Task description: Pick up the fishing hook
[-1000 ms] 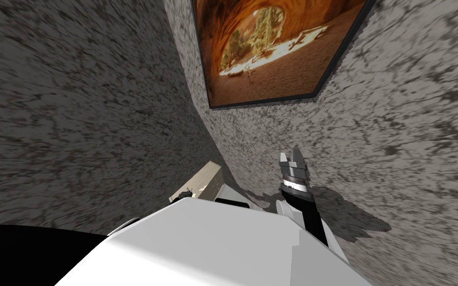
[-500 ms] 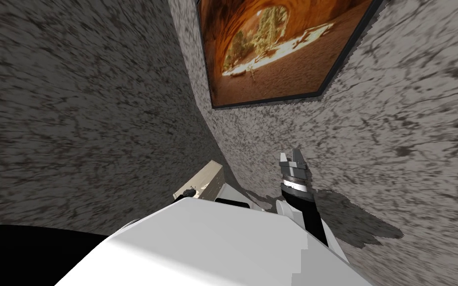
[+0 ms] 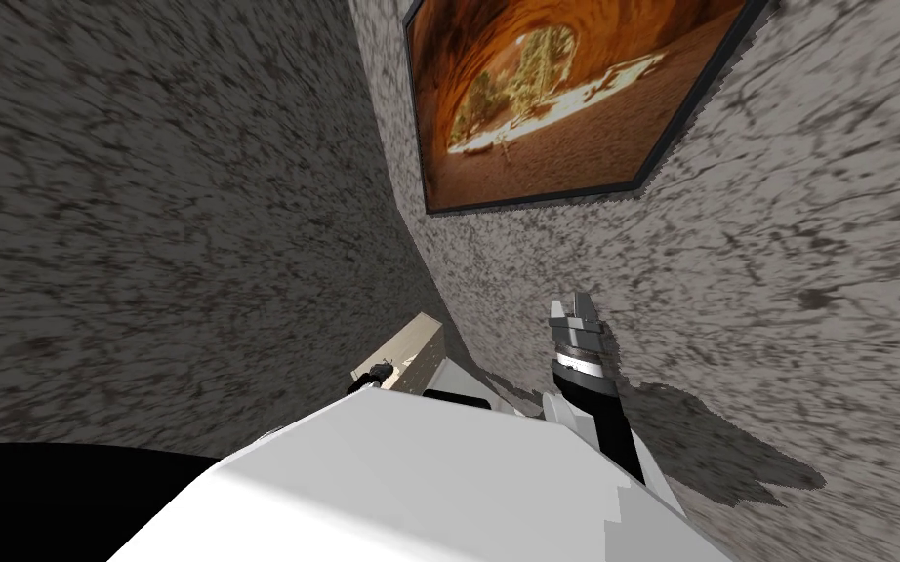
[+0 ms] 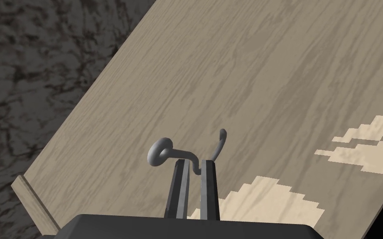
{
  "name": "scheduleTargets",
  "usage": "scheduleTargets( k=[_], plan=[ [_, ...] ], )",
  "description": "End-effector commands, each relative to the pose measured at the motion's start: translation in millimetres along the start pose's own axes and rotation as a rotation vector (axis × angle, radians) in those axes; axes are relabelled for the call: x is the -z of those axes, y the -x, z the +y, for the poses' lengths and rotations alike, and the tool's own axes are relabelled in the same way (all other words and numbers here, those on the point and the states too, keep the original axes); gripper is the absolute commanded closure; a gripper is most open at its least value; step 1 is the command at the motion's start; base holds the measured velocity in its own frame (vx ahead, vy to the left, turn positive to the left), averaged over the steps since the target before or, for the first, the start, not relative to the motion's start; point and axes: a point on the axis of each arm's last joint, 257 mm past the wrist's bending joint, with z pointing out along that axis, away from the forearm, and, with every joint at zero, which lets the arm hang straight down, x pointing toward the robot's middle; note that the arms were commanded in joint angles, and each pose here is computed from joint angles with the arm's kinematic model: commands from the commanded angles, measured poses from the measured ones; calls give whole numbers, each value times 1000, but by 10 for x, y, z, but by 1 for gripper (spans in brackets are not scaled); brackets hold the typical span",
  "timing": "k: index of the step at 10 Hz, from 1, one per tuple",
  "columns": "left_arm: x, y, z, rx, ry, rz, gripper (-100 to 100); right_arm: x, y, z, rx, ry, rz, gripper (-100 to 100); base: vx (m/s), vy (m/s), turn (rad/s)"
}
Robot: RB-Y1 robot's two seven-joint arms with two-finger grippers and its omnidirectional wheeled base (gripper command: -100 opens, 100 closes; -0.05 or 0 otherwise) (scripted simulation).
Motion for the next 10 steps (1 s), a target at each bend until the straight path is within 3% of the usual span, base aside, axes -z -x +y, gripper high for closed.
scheduleTargets(
  k=[1,2,3,5,6,7,9,10],
  plan=[
    [-63,-147,269,-10,32,2,100,0,0,0,0,0,0,0,-66,47,149],
    [-69,-161,177,-24,13,4,100,0,0,0,0,0,0,0,-45,24,54],
    [-102,-273,331,-26,33,7,100,0,0,0,0,0,0,0,-47,28,138],
    [-105,-277,285,-36,24,8,100,0,0,0,0,0,0,0,-29,15,10],
    [-130,-385,458,-42,48,11,100,0,0,0,0,0,0,0,-34,24,105],
    [-134,-389,390,-49,35,11,100,0,0,0,0,0,0,0,-34,17,55],
    [-176,-597,621,-51,66,17,100,0,0,0,0,0,0,0,-51,27,131],
    [-178,-596,589,-65,59,17,100,0,0,0,0,0,0,0,-58,35,63]
  ],
)
